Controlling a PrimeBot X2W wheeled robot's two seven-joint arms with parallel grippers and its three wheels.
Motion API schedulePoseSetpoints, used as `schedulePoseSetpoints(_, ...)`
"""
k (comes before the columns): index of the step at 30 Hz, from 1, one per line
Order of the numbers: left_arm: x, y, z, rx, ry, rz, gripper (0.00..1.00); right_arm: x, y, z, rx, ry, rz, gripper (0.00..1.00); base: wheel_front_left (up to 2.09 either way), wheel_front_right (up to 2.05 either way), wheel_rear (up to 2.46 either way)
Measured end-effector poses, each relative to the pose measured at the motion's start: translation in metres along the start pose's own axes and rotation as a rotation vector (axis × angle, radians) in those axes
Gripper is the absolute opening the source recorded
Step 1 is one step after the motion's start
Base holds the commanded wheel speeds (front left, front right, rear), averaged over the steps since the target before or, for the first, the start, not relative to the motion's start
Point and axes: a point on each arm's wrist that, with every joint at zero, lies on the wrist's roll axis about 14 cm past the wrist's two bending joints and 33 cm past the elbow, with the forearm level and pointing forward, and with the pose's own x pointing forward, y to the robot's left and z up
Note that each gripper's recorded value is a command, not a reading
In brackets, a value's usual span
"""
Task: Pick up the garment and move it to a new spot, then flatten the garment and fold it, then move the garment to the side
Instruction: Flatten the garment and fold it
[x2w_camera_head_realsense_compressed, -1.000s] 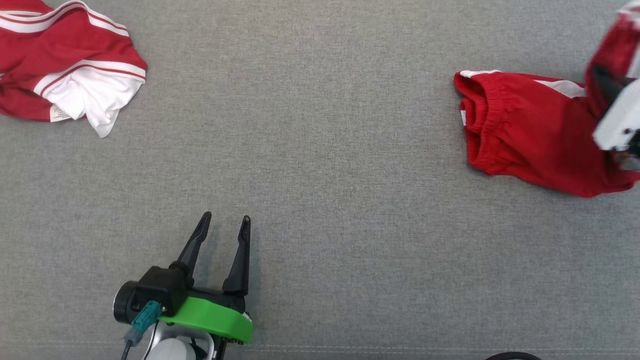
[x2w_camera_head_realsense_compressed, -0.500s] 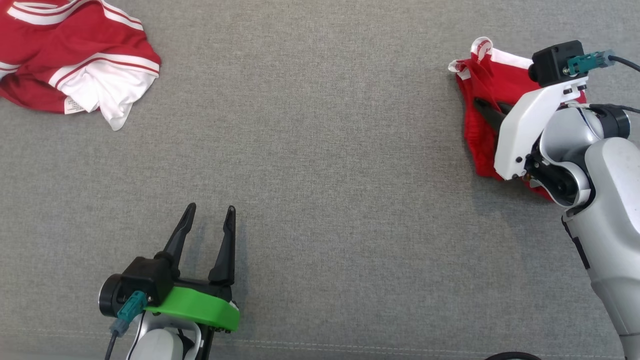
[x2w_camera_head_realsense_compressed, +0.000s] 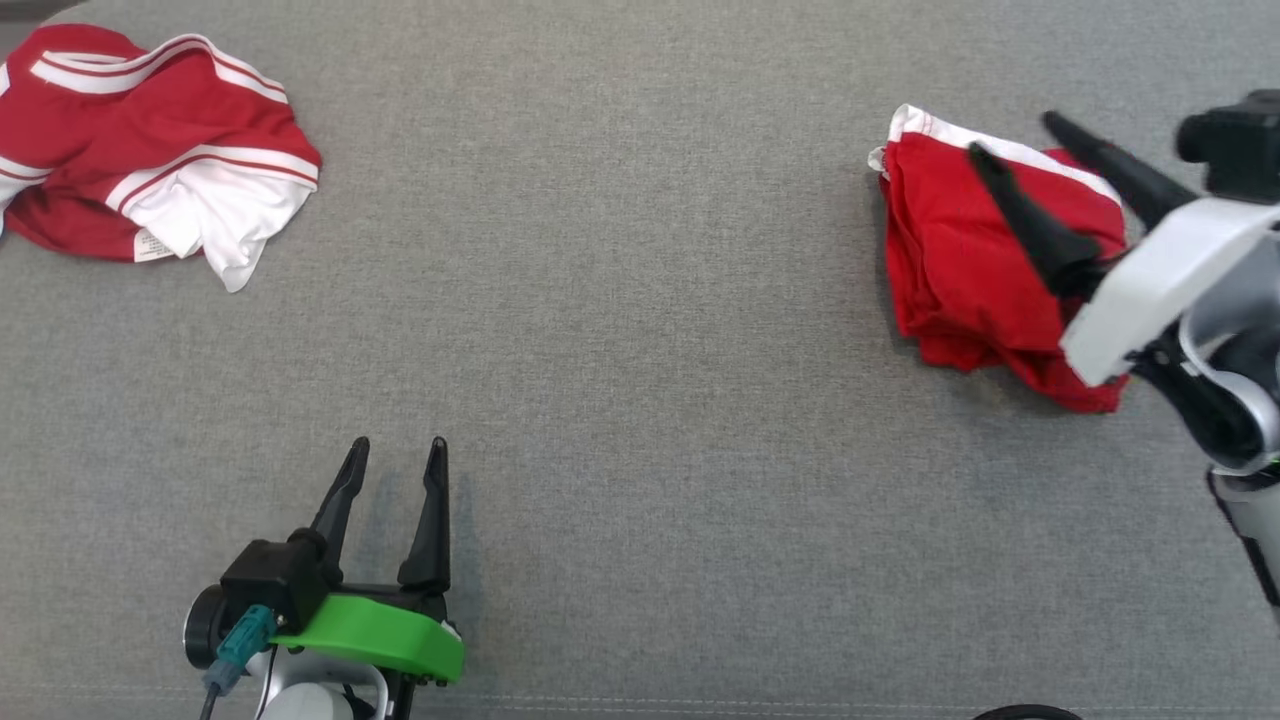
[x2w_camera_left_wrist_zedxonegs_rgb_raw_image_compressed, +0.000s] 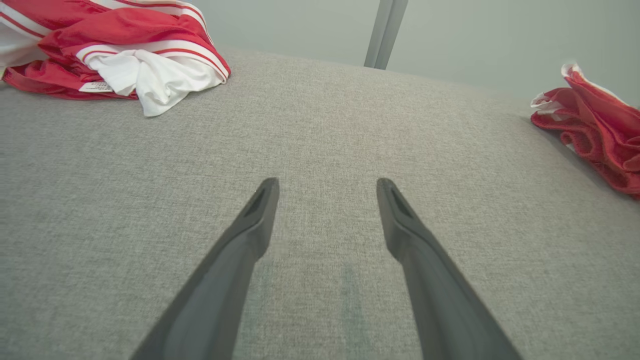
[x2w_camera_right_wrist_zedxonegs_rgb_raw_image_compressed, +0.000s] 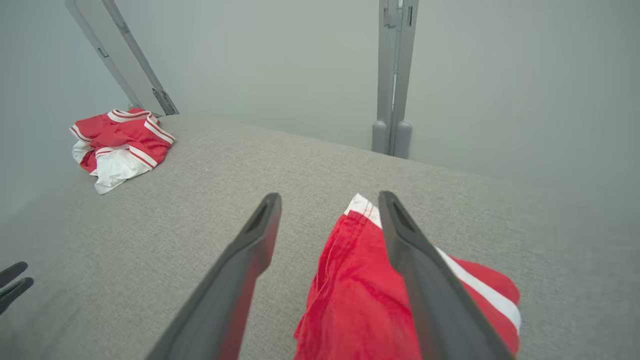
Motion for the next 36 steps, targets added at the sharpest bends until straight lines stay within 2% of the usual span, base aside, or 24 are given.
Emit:
schedulePoseSetpoints(1,0.000,0.000,0.001,-0.001,-0.005,0.000,1.00,-0.009,-0.011,0.009,-0.028,-0.039,-0.036,0.44,0.00,0.00,0.00)
schedulePoseSetpoints(2,0.000,0.000,0.003,-0.001,-0.009,0.000,1.00,-0.018,-0.022,0.016,-0.055,-0.074,-0.076,0.03,0.00,0.00,0.00)
schedulePoseSetpoints(3,0.001,-0.001,0.004,-0.001,-0.013,-0.005,1.00,-0.027,-0.034,0.019,-0.078,-0.104,-0.125,0.00,0.00,0.00,0.00)
schedulePoseSetpoints(6,0.005,-0.010,0.002,0.003,-0.009,-0.032,1.00,-0.045,-0.062,0.004,-0.119,-0.111,-0.228,0.00,0.00,0.00,0.00)
schedulePoseSetpoints(11,0.010,-0.017,-0.006,0.005,0.014,-0.057,1.00,-0.055,-0.092,-0.043,-0.138,-0.101,-0.349,0.00,0.00,0.00,0.00)
schedulePoseSetpoints(14,0.014,-0.020,-0.012,0.018,0.033,-0.080,1.00,-0.048,-0.096,-0.071,-0.175,-0.104,-0.376,0.00,0.00,0.00,0.00)
schedulePoseSetpoints(19,0.020,-0.020,-0.013,0.036,0.041,-0.097,1.00,-0.020,-0.099,-0.088,-0.169,-0.117,-0.400,0.00,0.00,0.00,0.00)
schedulePoseSetpoints(23,0.021,-0.011,-0.013,0.049,0.045,-0.082,1.00,-0.001,-0.096,-0.092,-0.190,-0.103,-0.395,0.00,0.00,0.00,0.00)
schedulePoseSetpoints(29,0.016,0.001,-0.016,0.044,0.055,-0.039,1.00,0.024,-0.064,-0.103,-0.165,-0.099,-0.321,0.00,0.00,0.00,0.00)
schedulePoseSetpoints(36,0.012,0.004,-0.012,0.025,0.043,-0.015,1.00,0.034,-0.033,-0.124,-0.156,-0.044,-0.233,0.00,0.00,0.00,0.00)
